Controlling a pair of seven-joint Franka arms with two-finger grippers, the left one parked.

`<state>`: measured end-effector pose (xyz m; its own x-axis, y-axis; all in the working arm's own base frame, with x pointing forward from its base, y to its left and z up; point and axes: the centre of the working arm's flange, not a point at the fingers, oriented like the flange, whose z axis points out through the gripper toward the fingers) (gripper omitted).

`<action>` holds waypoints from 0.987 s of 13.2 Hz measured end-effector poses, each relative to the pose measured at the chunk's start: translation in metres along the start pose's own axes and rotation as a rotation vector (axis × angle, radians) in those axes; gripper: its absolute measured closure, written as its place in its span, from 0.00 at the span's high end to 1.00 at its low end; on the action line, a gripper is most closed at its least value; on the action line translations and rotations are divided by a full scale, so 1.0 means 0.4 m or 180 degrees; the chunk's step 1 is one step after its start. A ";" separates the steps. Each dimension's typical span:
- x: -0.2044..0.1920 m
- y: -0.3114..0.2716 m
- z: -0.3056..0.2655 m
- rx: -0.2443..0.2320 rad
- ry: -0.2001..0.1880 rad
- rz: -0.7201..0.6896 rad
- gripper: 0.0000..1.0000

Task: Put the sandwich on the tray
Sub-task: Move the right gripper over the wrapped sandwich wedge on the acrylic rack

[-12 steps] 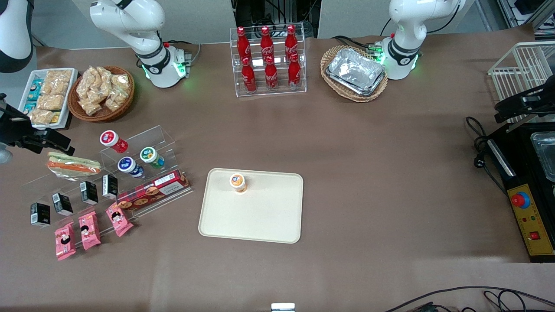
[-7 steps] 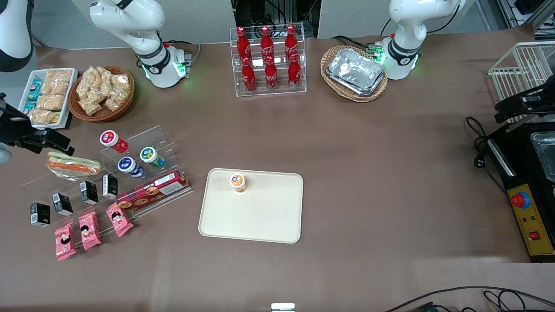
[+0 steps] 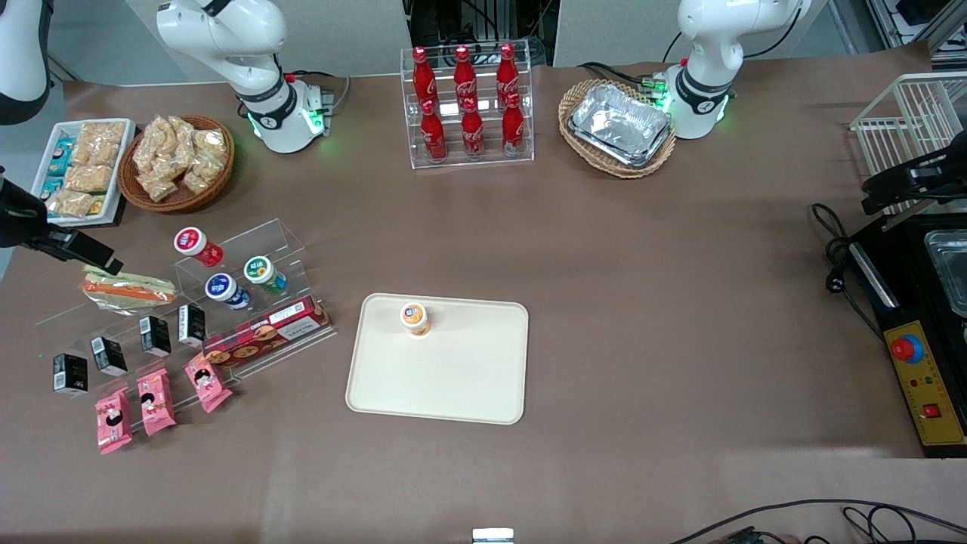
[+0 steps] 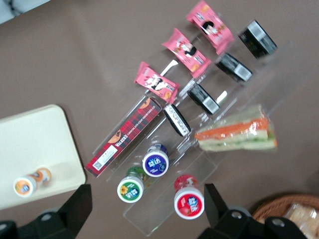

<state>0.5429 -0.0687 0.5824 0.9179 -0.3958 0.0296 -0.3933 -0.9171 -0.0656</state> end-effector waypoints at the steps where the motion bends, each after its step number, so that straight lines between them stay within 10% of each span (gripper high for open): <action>1: 0.000 0.004 -0.001 -0.0005 -0.0017 0.0256 1.00; 13: 0.038 0.151 0.053 -0.0210 -0.0255 0.2821 1.00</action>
<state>0.5345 -0.1290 0.5576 0.2751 -0.9585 -0.0747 -0.9603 -0.2776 0.0265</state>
